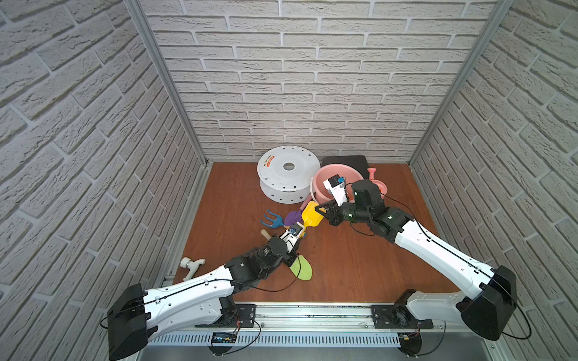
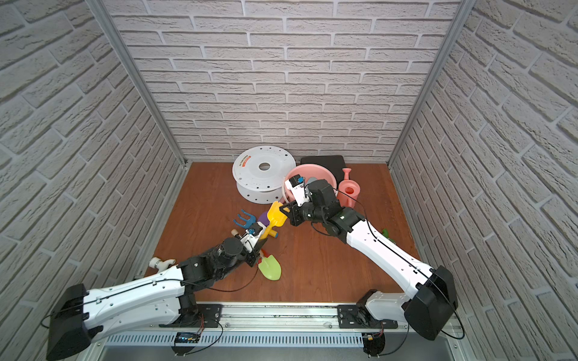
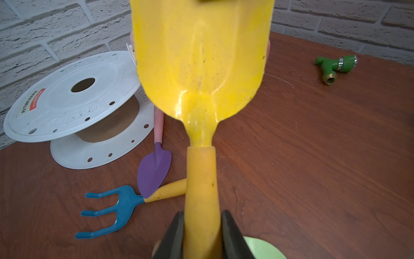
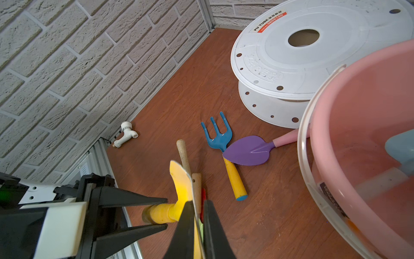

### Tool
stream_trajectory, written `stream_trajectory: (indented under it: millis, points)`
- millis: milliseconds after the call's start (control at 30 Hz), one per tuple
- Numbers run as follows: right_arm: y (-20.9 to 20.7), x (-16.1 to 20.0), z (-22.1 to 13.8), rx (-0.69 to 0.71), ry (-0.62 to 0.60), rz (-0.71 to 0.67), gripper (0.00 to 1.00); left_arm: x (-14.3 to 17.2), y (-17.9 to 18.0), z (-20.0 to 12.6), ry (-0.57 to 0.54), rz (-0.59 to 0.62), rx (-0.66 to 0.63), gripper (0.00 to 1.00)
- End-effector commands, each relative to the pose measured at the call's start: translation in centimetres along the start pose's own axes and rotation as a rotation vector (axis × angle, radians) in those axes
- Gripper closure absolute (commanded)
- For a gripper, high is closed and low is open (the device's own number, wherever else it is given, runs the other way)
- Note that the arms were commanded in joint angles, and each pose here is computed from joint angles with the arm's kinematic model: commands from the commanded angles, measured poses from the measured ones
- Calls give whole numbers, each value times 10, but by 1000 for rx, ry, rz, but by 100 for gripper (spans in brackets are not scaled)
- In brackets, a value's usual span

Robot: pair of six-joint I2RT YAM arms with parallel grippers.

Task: Organize the gardening tools
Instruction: Pick up the gardening tool from the center of the board.

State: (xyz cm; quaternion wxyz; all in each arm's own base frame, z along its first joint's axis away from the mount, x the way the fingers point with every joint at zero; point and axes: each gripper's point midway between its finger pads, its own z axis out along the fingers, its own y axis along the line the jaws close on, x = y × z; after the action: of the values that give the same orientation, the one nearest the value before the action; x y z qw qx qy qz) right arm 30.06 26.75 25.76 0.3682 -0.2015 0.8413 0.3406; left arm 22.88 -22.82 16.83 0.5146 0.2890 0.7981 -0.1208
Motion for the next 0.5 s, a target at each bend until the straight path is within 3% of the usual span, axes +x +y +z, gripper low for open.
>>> stream_trajectory:
  millis: [0, 33, 100, 133, 467]
  points:
    - [1, -22, -12, 31, -75, -16, 97, -15, 1, -6, -56, -20, -3, 67]
    - [-1, -25, -15, 46, -85, -15, 97, -15, 6, -8, -57, -24, -28, 55]
    - [-7, -32, -22, 89, -117, -13, 97, -15, 15, -11, -57, -43, -70, 9]
    - [-11, -35, -26, 118, -137, -12, 97, -15, 21, -13, -56, -52, -105, 3]
    - [-70, -93, -93, 562, -430, -56, 97, -1, 66, -31, -26, -154, -301, 1]
